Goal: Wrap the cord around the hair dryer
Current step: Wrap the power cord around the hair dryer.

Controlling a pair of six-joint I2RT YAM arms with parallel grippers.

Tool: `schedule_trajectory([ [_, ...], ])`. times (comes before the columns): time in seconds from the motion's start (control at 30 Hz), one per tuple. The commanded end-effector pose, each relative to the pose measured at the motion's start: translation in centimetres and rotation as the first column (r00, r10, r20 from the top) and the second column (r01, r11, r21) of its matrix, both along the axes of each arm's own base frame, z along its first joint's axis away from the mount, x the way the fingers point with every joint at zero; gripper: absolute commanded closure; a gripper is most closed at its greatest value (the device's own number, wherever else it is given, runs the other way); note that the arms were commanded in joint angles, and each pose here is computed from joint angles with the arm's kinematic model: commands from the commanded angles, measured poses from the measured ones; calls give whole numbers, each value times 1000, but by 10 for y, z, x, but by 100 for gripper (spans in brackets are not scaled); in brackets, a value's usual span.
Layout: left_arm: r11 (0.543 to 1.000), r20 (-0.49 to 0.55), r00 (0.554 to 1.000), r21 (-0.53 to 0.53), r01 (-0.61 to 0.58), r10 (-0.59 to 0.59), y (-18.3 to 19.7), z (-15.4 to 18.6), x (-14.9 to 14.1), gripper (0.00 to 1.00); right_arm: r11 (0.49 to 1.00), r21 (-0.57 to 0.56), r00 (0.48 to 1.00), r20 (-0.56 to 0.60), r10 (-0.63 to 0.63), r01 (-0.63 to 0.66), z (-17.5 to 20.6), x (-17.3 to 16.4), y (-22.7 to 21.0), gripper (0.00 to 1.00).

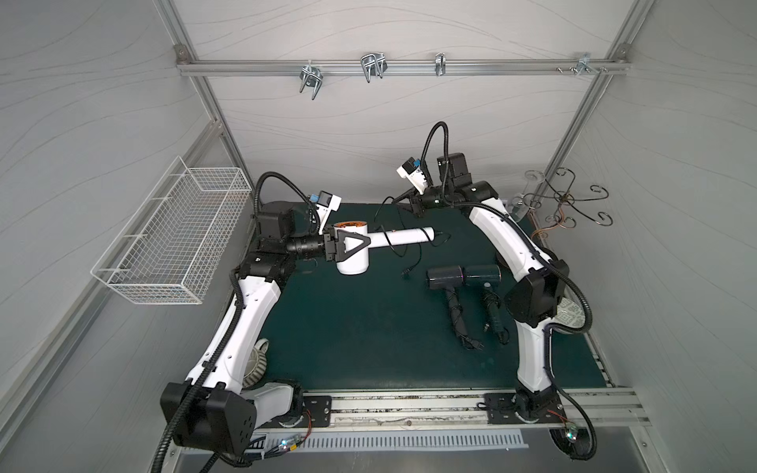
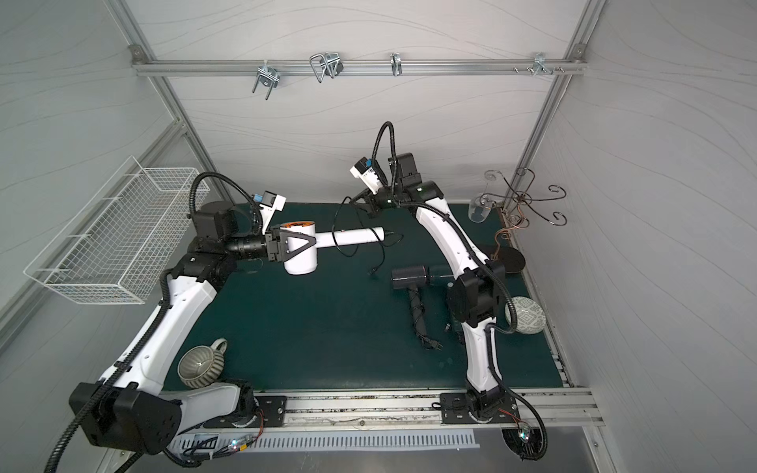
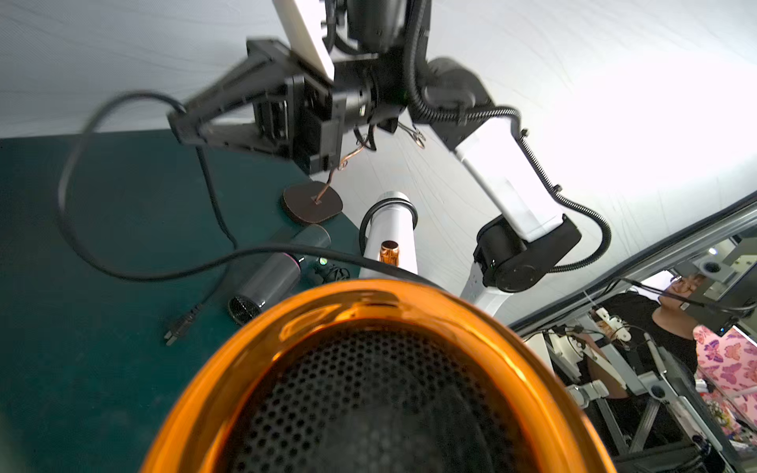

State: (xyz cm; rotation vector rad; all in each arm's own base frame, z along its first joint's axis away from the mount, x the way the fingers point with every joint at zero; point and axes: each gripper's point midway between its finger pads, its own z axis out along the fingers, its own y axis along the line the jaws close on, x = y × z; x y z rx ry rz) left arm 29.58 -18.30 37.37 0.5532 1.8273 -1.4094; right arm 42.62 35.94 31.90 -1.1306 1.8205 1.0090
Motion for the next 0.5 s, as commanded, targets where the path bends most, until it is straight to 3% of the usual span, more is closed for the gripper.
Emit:
schedule_trajectory([
  [0.0,994,147,988,-89,69,-56,1,51,-5,100,996,86,999,-44,27,-24,28,-17,-16,100],
  [0.2,992,185,982,-110,66,-45,8,73,-2,100,991,133,986,-164,30,-8,14,-25,-31,100],
  [0.47,985,235,969,-171,-39,79,34,98,25,100,985,173,967,-253,36,8,7,-43,-41,100],
])
